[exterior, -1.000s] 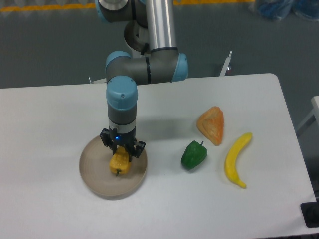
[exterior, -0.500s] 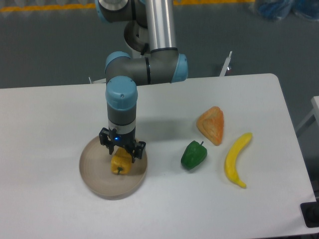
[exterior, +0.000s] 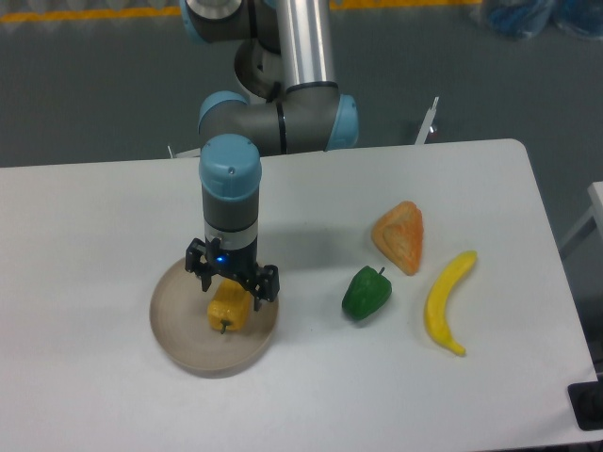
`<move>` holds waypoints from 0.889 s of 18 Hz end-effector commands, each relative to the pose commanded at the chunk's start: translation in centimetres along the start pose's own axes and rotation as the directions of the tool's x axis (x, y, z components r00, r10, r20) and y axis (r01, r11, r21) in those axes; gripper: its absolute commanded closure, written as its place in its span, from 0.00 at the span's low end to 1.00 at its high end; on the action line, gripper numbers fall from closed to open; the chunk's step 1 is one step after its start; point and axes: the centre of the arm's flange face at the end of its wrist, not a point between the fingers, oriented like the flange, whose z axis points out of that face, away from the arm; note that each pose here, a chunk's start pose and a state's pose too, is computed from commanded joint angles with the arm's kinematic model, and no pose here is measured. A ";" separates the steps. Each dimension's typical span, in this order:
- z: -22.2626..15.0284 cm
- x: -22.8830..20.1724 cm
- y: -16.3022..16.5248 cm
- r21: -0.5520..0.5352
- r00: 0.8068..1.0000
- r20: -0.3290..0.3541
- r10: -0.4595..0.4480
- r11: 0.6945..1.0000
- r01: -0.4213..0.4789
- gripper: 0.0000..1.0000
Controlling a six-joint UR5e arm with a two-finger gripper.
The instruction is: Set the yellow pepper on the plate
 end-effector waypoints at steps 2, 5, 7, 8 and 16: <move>-2.3 -2.1 0.2 0.030 0.999 0.034 -0.022 0.999 0.021 0.00; -3.6 -6.4 1.3 0.035 0.997 0.072 0.022 0.999 -0.024 0.00; -5.4 -9.2 2.7 0.039 0.994 0.101 0.034 0.999 -0.038 0.00; -6.1 -10.8 3.7 0.038 0.993 0.115 0.030 0.999 -0.035 0.00; -11.5 -15.6 6.5 0.012 0.959 0.228 0.169 0.984 -0.176 0.00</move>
